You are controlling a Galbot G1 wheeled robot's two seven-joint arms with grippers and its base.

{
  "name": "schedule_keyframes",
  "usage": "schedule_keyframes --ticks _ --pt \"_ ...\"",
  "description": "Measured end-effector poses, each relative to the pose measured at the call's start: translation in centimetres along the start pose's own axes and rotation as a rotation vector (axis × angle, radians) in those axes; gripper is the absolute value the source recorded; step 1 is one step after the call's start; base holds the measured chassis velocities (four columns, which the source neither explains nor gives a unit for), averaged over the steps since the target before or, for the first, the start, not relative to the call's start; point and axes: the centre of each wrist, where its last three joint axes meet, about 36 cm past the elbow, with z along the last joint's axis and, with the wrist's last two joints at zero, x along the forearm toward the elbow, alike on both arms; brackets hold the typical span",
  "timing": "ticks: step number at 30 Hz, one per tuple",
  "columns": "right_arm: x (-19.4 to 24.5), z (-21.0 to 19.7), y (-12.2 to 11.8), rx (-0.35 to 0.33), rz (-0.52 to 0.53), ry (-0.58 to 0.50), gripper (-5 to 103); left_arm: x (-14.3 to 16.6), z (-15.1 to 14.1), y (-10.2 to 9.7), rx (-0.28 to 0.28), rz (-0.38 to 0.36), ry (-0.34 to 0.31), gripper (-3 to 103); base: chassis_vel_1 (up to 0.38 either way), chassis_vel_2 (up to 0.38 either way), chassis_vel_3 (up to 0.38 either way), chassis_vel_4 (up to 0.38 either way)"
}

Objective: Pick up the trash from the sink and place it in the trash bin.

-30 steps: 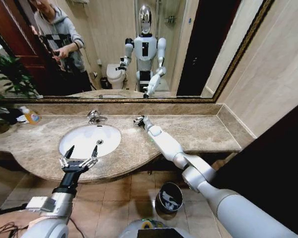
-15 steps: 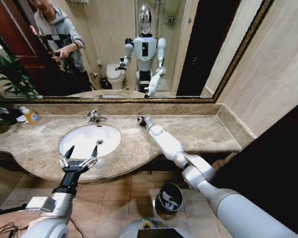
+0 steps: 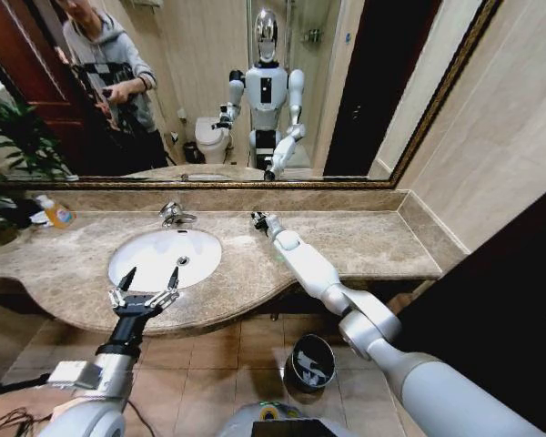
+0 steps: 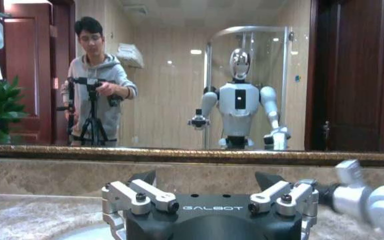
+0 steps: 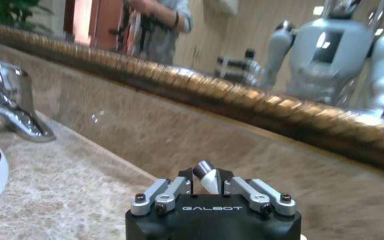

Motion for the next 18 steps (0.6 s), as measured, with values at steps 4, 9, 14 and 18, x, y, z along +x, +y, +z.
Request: schedule_keyframes --ticks 4,9,14,18 --pt "6.6 0.1 -3.2 -0.018 0.056 -0.044 20 0.0 0.0 0.0 0.0 0.0 0.0 100 0.0 0.0 0.0 0.0" --pt "17.5 1.4 -7.2 -0.08 0.14 -0.101 20 0.0 0.0 0.0 0.0 0.0 0.0 100 0.0 0.0 0.0 0.0" --pt "24.0 3.4 -7.1 -0.132 0.156 -0.11 20 0.0 0.0 0.0 0.0 0.001 0.0 100 0.0 0.0 0.0 0.0" --pt "28.9 6.2 -8.2 -0.158 0.226 -0.121 20 0.0 0.0 0.0 0.0 0.0 0.0 100 0.0 0.0 0.0 0.0"
